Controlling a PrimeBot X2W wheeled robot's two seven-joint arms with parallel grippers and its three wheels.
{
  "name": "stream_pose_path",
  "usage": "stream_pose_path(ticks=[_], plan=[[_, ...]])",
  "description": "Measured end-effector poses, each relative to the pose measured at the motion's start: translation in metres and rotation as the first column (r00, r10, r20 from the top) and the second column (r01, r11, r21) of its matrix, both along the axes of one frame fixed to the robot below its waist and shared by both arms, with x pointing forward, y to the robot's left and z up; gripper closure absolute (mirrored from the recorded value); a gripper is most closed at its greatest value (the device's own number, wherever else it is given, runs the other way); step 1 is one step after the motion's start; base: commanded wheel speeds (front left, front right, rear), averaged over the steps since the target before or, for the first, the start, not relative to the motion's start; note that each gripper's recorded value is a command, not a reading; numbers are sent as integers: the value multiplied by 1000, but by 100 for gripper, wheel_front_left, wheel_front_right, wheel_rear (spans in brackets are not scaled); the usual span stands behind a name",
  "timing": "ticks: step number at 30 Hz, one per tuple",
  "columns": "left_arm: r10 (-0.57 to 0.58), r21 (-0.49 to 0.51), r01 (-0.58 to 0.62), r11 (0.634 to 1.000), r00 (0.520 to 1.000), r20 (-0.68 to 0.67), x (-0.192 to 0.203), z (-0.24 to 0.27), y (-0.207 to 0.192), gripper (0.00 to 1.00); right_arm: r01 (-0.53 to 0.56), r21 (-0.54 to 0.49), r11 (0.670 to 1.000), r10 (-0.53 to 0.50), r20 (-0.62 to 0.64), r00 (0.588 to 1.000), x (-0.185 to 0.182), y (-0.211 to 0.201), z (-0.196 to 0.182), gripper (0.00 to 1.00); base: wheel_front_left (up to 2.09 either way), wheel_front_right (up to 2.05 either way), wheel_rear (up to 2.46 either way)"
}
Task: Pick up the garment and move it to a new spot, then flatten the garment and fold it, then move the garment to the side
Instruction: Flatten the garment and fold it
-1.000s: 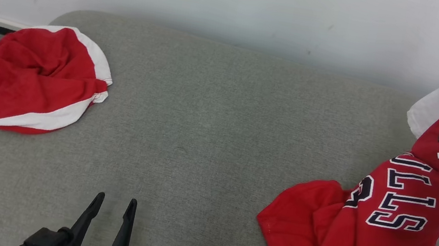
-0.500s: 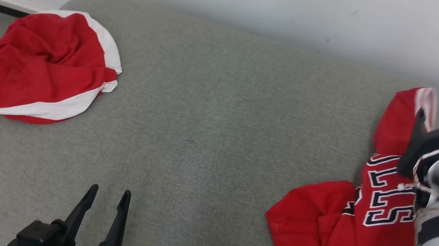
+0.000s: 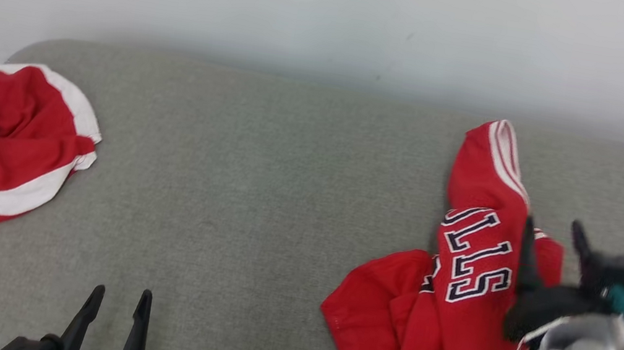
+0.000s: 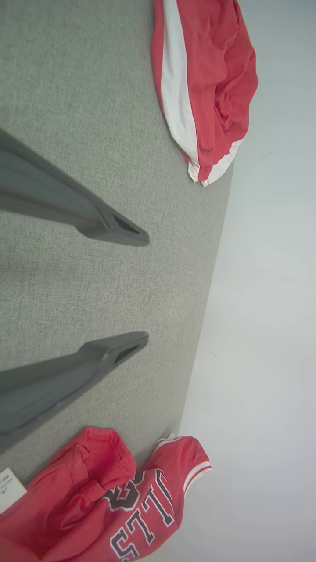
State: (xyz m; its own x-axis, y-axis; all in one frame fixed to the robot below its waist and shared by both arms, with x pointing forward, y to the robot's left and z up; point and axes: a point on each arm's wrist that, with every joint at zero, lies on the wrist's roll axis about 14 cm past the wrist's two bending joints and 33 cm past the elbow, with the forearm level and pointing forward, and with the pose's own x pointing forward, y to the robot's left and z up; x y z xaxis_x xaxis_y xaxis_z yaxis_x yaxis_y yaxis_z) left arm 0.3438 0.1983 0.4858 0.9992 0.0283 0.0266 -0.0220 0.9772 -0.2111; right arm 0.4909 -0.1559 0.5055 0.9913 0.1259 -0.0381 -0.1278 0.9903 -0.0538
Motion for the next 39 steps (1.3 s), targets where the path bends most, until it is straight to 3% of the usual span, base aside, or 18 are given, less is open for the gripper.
stream_pose_path(ticks=[4,12,22,26,33,39], plan=[[-11,1,11,1000,1000,11,-4,3,-3,0,-49,55,997,47,34,998,-39,11,-2,0,0,0,0],[-46,7,45,999,998,37,-6,10,-13,0,-90,27,996,87,90,992,-97,0,5,0,0,0,0],[-74,9,73,997,996,57,-9,16,-21,0,-57,26,998,54,104,993,-123,-11,14,0,0,0,0],[-142,31,141,990,990,21,-10,5,-41,0,-49,30,998,46,107,993,-126,-12,17,0,0,0,0],[-376,41,379,925,924,-72,17,-2,-111,0,-22,38,999,18,92,996,-132,-19,15,0,0,0,0],[-570,7,583,812,797,-201,30,-15,-180,0,17,46,999,-20,75,997,-137,-29,11,0,0,0,0]])
